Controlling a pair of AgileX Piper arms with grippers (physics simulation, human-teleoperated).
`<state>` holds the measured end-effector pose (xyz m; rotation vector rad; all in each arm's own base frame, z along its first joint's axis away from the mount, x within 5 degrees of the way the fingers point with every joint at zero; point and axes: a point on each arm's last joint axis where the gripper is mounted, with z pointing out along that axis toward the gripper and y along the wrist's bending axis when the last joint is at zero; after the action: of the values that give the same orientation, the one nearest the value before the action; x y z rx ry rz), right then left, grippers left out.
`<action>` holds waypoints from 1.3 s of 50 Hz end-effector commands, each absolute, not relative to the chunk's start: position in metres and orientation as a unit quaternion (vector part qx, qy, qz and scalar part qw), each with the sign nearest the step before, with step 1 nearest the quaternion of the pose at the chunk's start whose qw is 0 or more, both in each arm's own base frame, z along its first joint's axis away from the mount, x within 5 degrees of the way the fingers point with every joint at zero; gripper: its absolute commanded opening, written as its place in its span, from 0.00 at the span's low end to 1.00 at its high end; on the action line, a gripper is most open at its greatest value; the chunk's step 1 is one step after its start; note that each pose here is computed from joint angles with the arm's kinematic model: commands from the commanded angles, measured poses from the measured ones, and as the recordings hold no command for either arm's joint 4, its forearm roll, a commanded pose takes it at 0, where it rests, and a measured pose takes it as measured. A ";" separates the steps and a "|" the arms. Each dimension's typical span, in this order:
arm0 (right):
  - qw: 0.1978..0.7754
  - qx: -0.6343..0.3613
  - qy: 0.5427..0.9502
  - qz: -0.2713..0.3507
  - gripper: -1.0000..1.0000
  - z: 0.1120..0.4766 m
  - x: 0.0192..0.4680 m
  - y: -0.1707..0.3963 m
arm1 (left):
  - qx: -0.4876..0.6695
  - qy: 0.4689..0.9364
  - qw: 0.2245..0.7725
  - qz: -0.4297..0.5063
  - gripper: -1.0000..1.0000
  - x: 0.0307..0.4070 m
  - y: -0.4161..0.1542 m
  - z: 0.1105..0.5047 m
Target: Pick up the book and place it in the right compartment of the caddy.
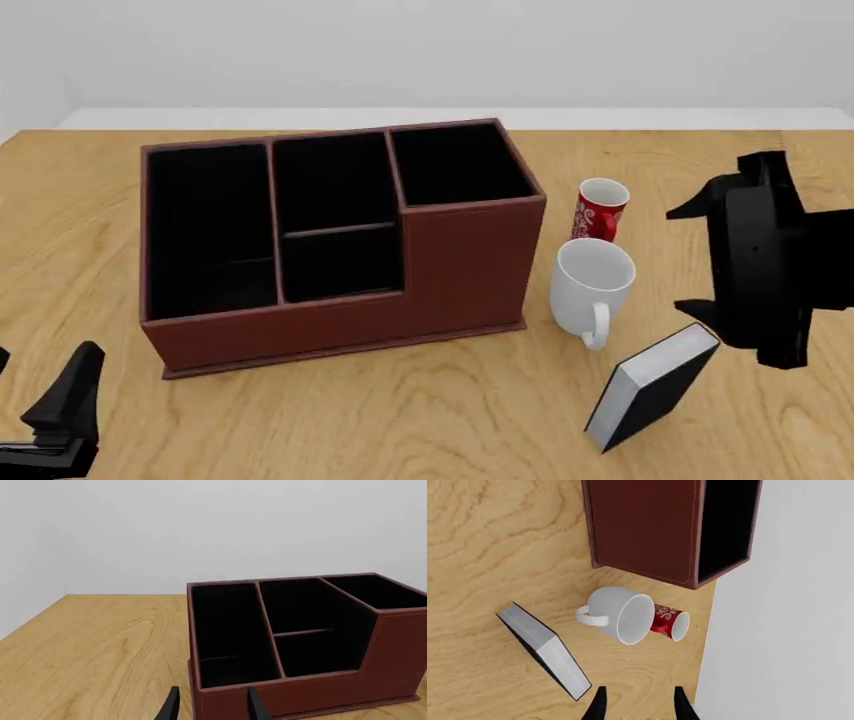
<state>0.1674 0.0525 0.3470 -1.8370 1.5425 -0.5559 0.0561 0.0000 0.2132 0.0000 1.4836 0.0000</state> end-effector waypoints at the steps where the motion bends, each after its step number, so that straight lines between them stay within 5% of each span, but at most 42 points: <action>1: 0.310 -0.717 0.593 -0.198 1.00 0.342 0.156 0.050 | 0.000 0.676 0.737 0.000 1.00 0.056 0.000 0.213; 65: 0.260 -0.748 0.598 -0.127 1.00 0.285 0.151 0.071 | 0.000 0.676 0.737 0.000 1.00 0.056 0.000 0.213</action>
<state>0.1475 0.0679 0.2931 -2.0146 1.6052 -0.3629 0.0561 0.0000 0.2132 0.0000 1.4836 0.0000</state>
